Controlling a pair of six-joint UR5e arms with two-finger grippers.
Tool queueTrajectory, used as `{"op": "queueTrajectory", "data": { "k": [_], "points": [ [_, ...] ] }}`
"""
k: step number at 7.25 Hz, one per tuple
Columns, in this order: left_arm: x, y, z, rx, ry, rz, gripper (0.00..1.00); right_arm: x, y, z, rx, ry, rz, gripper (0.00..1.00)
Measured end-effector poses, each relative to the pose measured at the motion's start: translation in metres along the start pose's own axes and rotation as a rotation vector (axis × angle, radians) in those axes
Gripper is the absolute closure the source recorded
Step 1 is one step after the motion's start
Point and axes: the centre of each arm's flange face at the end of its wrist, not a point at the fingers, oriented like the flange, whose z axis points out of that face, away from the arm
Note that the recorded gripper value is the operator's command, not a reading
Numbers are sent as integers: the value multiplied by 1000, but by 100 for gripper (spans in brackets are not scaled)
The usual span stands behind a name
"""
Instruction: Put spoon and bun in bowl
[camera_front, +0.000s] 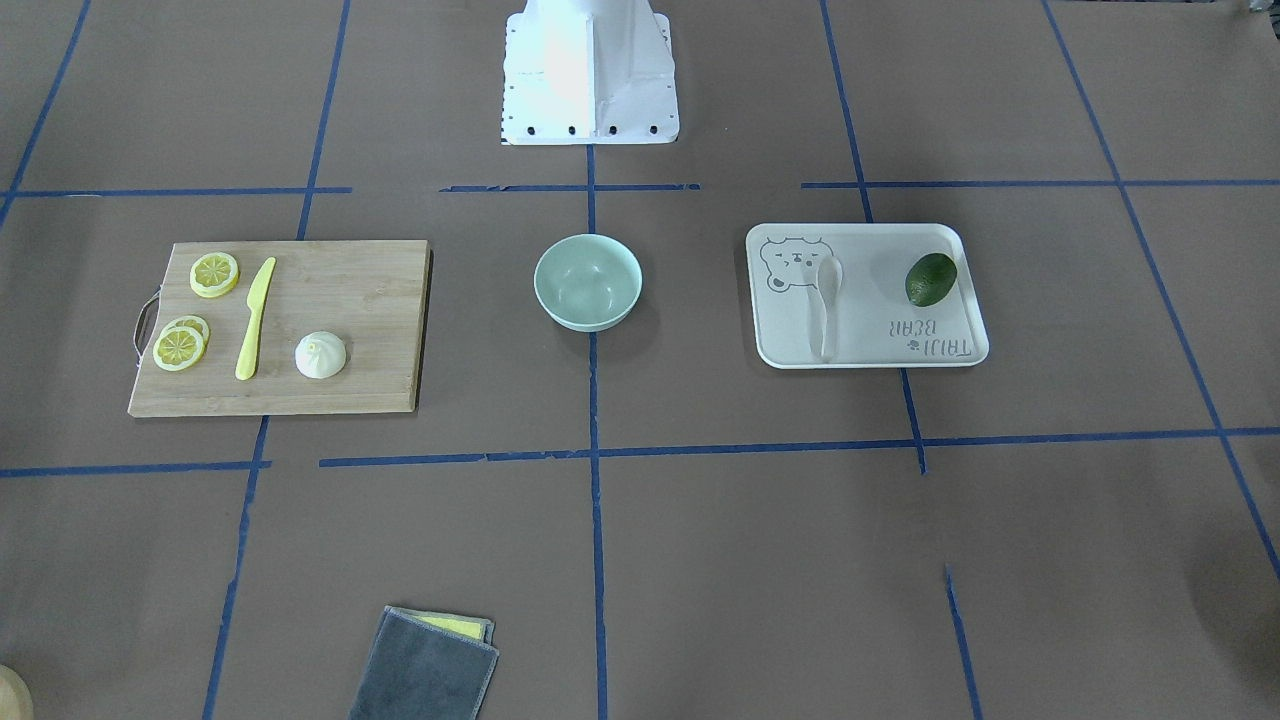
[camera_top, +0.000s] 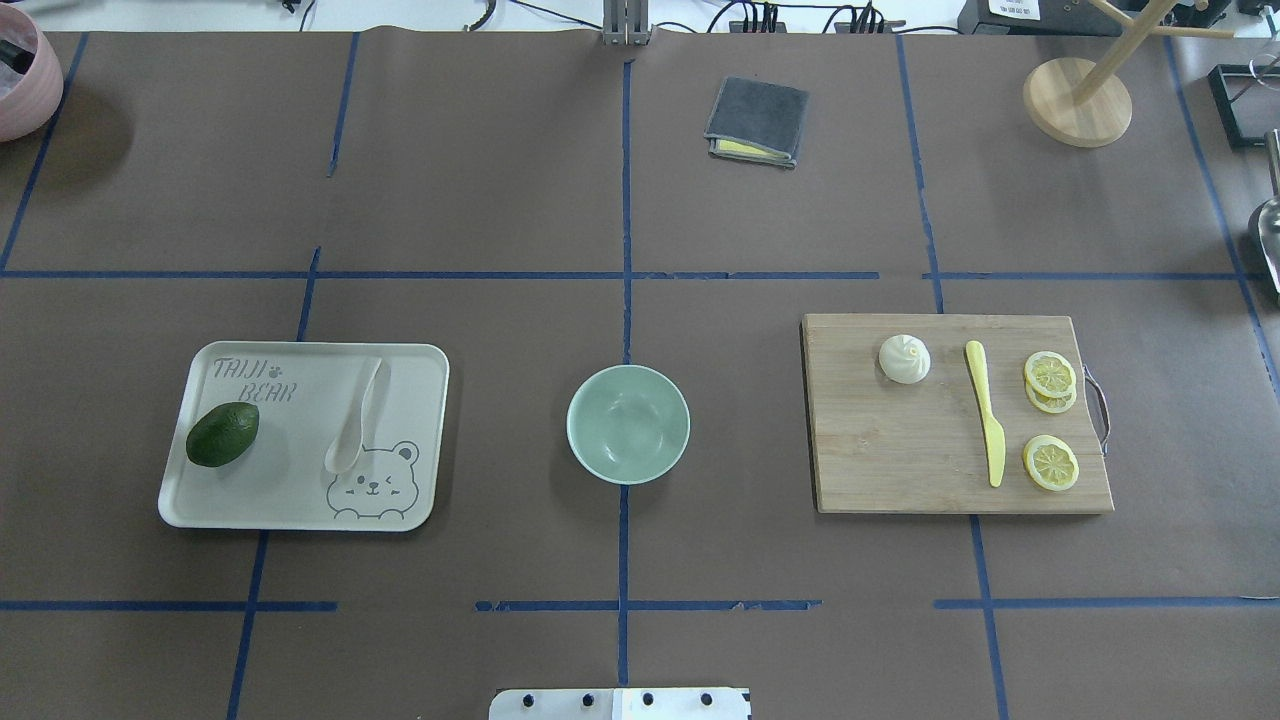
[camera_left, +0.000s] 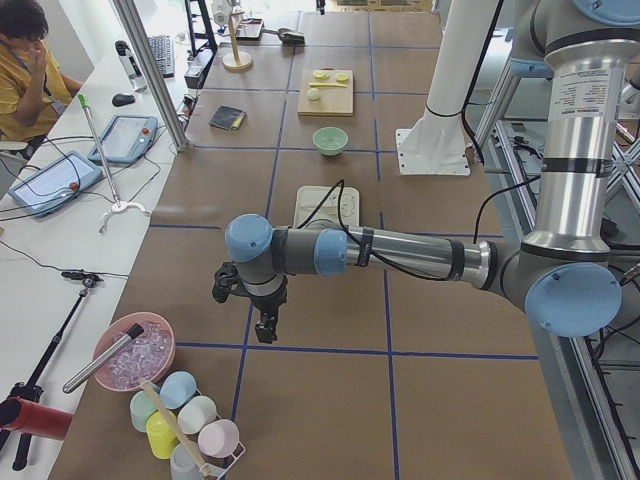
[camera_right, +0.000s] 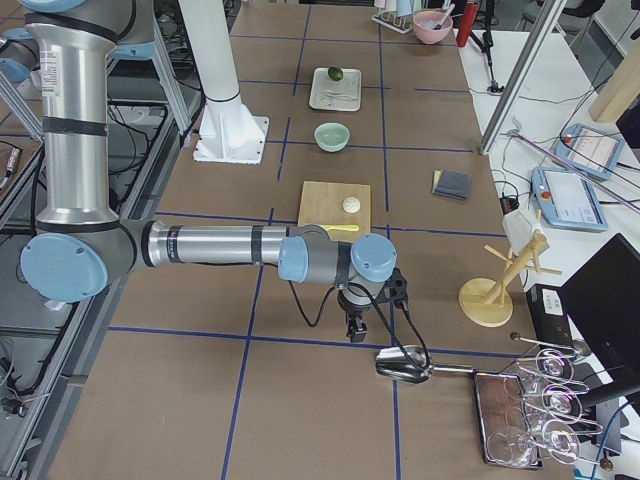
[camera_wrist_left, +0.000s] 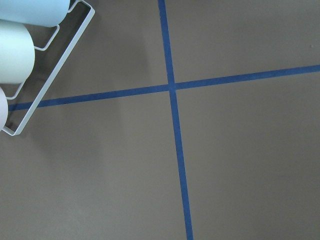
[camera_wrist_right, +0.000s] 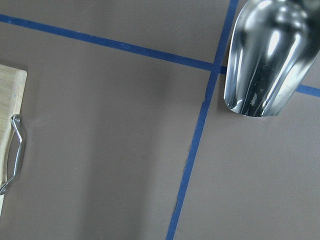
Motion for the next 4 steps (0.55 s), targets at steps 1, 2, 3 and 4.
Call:
{"op": "queueTrajectory", "data": {
  "k": [1, 2, 3, 4],
  "points": [
    [2, -2, -2, 19, -1, 17, 0, -1, -1, -1, 6, -1, -6, 0],
    [4, -2, -5, 45, -3, 39, 0, -2, -2, -2, 14, 0, -15, 0],
    [7, -5, -6, 62, -5, 55, 0, -3, -4, -3, 18, 2, -21, 0],
    [10, -9, -5, 67, -6, 61, 0, -3, -6, -3, 20, 5, -25, 0]
  ]
}}
